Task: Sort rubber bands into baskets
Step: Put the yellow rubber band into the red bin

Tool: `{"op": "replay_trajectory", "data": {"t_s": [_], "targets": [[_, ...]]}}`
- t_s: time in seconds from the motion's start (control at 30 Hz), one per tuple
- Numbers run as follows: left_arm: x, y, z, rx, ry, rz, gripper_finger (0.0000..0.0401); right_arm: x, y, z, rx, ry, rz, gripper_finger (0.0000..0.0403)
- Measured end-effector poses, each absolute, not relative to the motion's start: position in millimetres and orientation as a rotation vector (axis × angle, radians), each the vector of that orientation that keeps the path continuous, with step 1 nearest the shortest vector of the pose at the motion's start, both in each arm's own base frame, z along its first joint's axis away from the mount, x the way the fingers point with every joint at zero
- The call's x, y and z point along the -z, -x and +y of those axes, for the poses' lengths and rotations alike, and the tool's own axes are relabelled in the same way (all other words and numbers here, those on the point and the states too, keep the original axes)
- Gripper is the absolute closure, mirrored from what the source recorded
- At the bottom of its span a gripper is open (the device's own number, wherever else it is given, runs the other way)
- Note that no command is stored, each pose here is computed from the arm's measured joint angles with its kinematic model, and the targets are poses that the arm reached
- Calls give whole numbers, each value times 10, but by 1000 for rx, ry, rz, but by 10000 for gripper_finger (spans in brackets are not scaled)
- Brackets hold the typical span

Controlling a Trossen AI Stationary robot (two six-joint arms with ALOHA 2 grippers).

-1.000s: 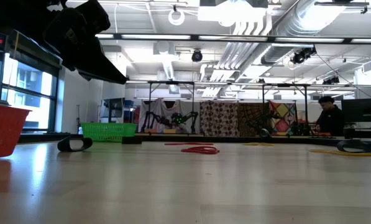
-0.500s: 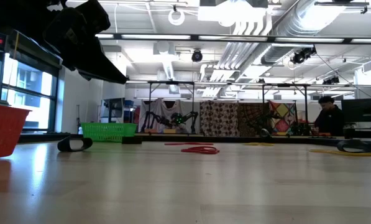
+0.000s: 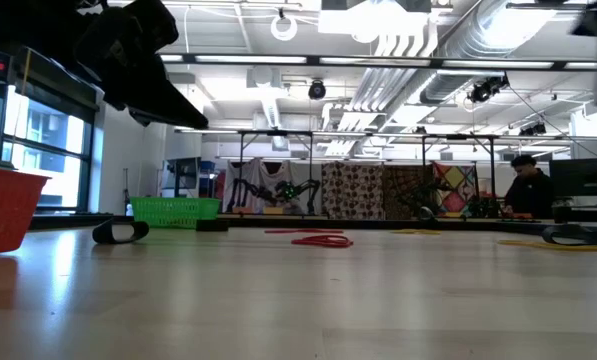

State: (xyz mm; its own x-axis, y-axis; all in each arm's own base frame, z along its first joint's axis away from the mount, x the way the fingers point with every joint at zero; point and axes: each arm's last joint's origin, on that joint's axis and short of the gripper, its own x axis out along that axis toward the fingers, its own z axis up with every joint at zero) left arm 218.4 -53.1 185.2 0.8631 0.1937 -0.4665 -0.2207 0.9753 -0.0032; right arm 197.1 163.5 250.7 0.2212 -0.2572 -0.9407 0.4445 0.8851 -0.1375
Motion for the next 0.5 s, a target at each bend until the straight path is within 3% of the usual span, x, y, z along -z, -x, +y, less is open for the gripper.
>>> {"op": "replay_trajectory", "data": {"t_s": [0.33,0.5], "targets": [[-1873,-2195,-532,-218,62,460,401,-2587,-2694,1256,203,84,970,401],[-1872,-2195,-531,-218,63,460,401,-2371,-2889,949,140,101,917,402]]}}
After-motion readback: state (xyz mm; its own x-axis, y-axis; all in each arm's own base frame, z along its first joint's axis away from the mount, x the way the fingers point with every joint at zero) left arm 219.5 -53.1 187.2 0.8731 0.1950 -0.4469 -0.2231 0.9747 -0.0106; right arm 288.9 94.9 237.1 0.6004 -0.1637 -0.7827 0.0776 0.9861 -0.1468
